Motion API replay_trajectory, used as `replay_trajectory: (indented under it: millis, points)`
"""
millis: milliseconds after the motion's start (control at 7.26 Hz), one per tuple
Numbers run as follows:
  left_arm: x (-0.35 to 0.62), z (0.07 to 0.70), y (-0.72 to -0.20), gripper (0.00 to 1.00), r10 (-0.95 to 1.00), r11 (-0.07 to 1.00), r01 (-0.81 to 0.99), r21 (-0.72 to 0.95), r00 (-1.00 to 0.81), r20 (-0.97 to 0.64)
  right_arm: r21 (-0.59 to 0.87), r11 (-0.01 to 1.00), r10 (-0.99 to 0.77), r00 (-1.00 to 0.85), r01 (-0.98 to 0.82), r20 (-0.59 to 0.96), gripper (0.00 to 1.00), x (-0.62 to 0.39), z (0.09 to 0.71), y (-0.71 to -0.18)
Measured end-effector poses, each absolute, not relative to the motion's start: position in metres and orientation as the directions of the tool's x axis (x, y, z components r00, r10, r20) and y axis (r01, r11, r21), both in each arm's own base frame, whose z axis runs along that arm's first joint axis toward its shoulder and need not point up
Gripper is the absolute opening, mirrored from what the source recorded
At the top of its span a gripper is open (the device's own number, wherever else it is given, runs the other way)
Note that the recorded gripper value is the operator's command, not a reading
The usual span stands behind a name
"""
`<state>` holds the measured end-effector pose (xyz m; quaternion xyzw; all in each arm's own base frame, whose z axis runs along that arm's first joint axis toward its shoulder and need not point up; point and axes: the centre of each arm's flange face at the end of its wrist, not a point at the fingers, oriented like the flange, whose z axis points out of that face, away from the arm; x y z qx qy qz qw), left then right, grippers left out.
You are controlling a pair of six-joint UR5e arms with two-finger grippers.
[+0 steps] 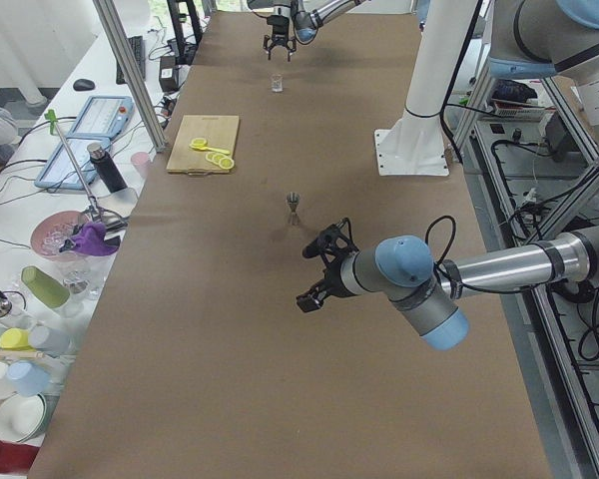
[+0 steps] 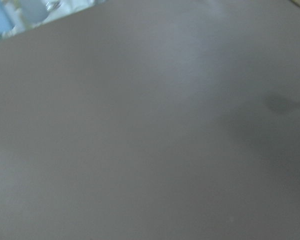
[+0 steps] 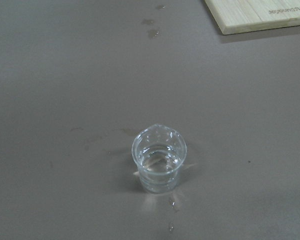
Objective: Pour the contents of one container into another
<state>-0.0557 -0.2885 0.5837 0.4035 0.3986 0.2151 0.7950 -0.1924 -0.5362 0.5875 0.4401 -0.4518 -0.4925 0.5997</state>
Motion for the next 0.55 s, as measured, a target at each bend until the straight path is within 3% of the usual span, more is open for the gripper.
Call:
replay_trajectory:
  millis: [551]
  points:
    - [-0.037, 0.601, -0.269, 0.99, 0.763, 0.44, -0.051, 0.897, 0.548, -0.343, 0.974, 0.101, -0.99, 0.112, 0.202, 0.079, 0.99, -0.225, 0.576, -0.54]
